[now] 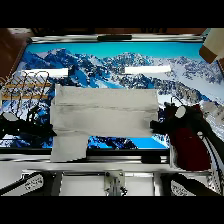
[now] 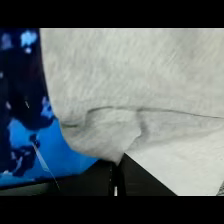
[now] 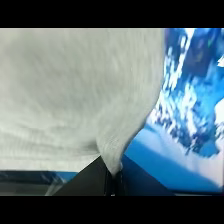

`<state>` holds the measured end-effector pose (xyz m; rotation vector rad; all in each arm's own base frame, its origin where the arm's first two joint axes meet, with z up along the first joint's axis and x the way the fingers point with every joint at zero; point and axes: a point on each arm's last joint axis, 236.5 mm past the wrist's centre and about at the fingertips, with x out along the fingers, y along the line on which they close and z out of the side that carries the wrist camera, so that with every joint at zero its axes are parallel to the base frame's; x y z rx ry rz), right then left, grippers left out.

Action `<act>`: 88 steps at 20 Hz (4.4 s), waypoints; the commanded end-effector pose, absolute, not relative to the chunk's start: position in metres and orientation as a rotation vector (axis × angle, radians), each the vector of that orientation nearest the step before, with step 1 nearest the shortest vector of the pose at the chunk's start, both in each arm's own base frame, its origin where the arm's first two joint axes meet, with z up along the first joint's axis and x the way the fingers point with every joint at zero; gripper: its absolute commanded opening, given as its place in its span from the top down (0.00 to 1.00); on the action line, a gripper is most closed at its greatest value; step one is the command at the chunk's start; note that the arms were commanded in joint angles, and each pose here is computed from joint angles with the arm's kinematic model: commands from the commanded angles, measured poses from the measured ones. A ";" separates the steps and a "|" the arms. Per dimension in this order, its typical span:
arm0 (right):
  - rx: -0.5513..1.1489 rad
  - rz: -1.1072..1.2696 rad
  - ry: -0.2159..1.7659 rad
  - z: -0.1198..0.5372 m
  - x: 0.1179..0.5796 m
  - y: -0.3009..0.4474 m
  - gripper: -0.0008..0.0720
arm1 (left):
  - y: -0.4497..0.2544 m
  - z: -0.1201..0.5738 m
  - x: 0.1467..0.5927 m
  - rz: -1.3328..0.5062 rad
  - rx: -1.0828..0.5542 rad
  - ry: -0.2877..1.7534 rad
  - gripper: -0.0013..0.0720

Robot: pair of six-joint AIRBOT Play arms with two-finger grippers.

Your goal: Fold the shirts.

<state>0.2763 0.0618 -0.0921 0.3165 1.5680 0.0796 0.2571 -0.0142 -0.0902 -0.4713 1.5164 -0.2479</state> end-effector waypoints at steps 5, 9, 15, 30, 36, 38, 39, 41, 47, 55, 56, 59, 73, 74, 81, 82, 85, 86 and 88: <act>0.134 0.029 1.257 -0.016 0.376 0.029 0.89 | 0.006 0.014 0.360 -0.320 -0.314 1.212 0.93; 0.147 0.022 1.206 -0.021 0.432 0.030 0.89 | -0.005 0.034 0.424 -0.364 -0.275 1.126 0.93; 0.144 0.014 1.179 -0.046 0.494 0.029 0.89 | -0.021 0.010 0.515 -0.357 -0.338 1.140 0.93; 0.445 0.091 1.257 -0.061 0.486 0.000 0.07 | -0.021 -0.003 0.509 -0.390 -0.420 1.310 0.07; 0.524 0.180 1.301 -0.094 0.488 0.029 0.07 | -0.038 0.015 0.510 -0.425 -0.392 1.280 0.07; 0.531 0.198 1.317 -0.102 0.488 0.042 0.07 | -0.053 0.025 0.511 -0.475 -0.402 1.254 0.07; 0.528 0.208 1.329 -0.106 0.486 0.049 0.08 | -0.060 0.030 0.512 -0.495 -0.416 1.240 0.07; 0.534 0.214 1.352 -0.111 0.484 0.062 0.09 | -0.076 0.038 0.515 -0.535 -0.445 1.216 0.07; 0.475 0.291 1.239 -0.037 0.497 0.078 0.89 | -0.126 0.048 0.519 -0.618 -0.466 1.182 0.11; 0.475 0.402 1.111 0.136 0.422 0.102 0.89 | -0.264 0.015 0.474 -0.775 -0.395 1.329 0.93; 0.468 0.414 1.122 0.148 0.407 0.104 0.89 | -0.281 0.017 0.467 -0.802 -0.376 1.330 0.93; 0.454 0.387 1.118 0.172 0.380 0.100 0.89 | -0.313 0.021 0.441 -0.869 -0.334 1.360 0.93; 0.470 0.414 1.095 0.201 0.351 0.109 0.89 | -0.496 -0.011 0.350 -1.026 -0.458 1.404 0.93; 0.476 0.424 1.094 0.202 0.351 0.111 0.89 | -0.504 -0.015 0.352 -1.010 -0.490 1.394 0.93; 0.491 0.419 0.996 0.212 0.374 0.113 0.89 | -0.448 0.015 0.384 -1.089 -0.479 1.359 0.93; 0.487 0.429 0.973 0.213 0.381 0.121 0.89 | -0.428 0.028 0.393 -1.088 -0.480 1.350 0.94; 0.452 0.514 0.974 0.196 0.398 0.172 0.89 | -0.349 0.082 0.433 -1.031 -0.485 1.246 0.93; 0.439 0.545 0.971 0.188 0.405 0.192 0.89 | -0.320 0.100 0.445 -0.995 -0.485 1.201 0.93; 0.433 0.593 0.961 0.169 0.419 0.236 0.89 | -0.251 0.137 0.464 -0.896 -0.473 1.113 0.93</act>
